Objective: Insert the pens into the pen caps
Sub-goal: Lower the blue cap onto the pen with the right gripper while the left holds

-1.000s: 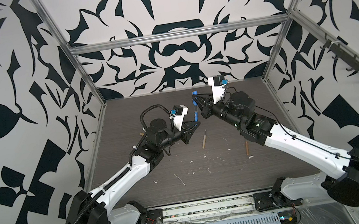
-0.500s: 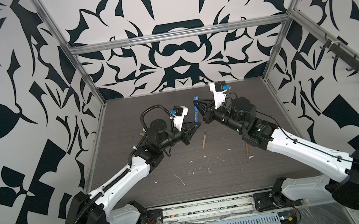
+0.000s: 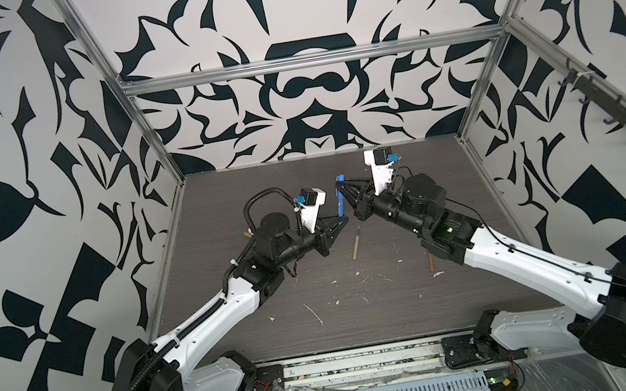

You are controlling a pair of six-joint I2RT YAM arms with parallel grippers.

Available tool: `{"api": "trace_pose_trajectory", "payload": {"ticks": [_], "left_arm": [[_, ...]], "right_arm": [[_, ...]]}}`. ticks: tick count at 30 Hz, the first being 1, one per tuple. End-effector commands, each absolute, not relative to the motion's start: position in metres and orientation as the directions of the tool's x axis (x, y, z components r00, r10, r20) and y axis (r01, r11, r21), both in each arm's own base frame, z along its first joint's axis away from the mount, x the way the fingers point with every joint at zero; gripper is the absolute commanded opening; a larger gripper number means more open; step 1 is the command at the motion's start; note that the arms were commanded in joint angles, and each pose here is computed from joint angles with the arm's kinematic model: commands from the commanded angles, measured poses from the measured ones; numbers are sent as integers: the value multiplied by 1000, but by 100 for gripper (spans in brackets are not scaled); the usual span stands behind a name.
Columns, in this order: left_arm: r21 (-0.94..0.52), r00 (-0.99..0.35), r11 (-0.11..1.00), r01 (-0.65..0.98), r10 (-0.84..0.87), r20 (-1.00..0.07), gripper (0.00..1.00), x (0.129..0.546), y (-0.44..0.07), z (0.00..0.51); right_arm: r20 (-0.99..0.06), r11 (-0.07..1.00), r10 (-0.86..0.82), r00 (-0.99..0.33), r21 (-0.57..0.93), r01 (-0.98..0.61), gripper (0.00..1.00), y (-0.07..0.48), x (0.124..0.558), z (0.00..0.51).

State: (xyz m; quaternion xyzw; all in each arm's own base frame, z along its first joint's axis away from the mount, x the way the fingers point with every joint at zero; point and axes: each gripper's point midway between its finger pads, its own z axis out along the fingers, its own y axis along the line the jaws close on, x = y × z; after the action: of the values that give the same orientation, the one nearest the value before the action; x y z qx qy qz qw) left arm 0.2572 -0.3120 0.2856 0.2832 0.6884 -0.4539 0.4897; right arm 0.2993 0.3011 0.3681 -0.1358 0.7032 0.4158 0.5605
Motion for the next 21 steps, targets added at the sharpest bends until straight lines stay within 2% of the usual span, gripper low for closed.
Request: {"api": "trace_pose_trajectory", "payload": {"ticks": [1,11,17,21], "left_arm": [[-270,-206,440,856,-187,-960,3,261,-302,338],[-223,-165,450,865,-165,-972,3,261,-301,337],[-199,-145,470,860,-148,-978,3,264,-300,333],[-180,-133,477,860,-130,-983,2,266,-301,330]], "right_arm": [[-871,566,177,-458,471,-677,15,312,275,335],[-874,557,191,-447,472,-684,35,301,264,370],[-872,569,166,-460,466,-678,37,290,253,379],[-886,605,137,-442,428,-672,33,282,251,397]]}}
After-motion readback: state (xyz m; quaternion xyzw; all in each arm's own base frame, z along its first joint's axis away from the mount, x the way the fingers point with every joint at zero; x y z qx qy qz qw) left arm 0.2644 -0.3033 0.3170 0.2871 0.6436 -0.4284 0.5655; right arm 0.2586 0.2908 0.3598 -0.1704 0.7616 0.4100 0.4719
